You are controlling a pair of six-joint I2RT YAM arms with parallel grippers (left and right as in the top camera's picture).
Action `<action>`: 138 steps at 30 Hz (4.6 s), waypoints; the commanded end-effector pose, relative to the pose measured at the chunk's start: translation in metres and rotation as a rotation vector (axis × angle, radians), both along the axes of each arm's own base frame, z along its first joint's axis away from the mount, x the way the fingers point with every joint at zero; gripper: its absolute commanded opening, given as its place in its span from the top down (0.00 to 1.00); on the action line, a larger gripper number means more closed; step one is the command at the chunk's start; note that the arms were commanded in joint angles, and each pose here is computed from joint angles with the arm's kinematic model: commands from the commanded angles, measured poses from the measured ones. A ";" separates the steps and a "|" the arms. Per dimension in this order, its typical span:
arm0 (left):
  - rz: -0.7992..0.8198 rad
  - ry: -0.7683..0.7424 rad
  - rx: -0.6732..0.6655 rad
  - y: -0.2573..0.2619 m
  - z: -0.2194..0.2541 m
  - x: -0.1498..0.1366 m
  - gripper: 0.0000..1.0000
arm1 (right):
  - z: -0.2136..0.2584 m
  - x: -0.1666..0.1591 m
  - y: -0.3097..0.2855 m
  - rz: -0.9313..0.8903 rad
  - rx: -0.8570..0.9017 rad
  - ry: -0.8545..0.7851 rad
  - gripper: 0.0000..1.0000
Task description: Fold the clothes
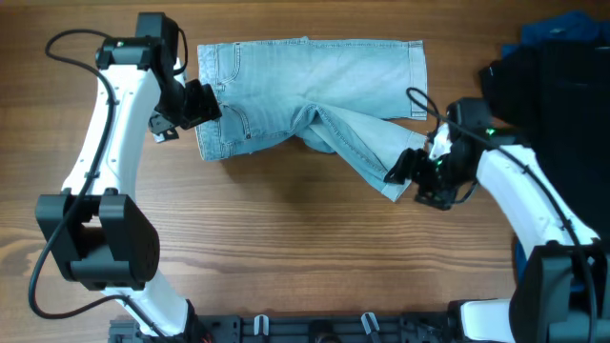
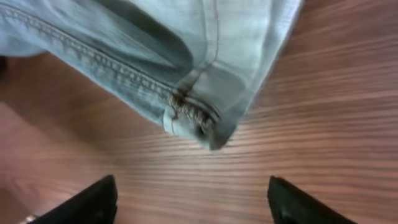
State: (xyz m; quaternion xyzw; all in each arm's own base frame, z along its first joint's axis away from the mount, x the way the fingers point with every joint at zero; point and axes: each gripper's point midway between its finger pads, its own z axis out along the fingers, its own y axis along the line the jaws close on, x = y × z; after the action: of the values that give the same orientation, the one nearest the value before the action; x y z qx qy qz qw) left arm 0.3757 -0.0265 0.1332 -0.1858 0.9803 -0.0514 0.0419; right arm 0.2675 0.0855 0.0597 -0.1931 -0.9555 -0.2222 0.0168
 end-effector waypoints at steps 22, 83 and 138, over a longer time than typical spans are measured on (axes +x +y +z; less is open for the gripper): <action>0.047 0.055 -0.031 -0.006 -0.039 -0.014 0.40 | -0.030 0.032 -0.004 -0.103 -0.028 -0.175 0.90; 0.136 -0.045 -0.083 0.020 -0.034 -0.012 0.96 | 0.064 0.133 -0.017 0.310 -0.263 -0.371 0.96; 0.251 -0.602 -0.072 0.069 -0.117 0.179 0.93 | -0.005 0.107 -0.100 0.090 -0.403 0.007 0.55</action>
State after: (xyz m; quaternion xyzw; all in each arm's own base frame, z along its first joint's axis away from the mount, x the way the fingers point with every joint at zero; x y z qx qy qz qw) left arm 0.5480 0.0450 0.0136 -0.2842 0.8953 -0.1248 0.3196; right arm 0.3864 -0.0012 0.0635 -0.1118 -0.9930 -0.0295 -0.0254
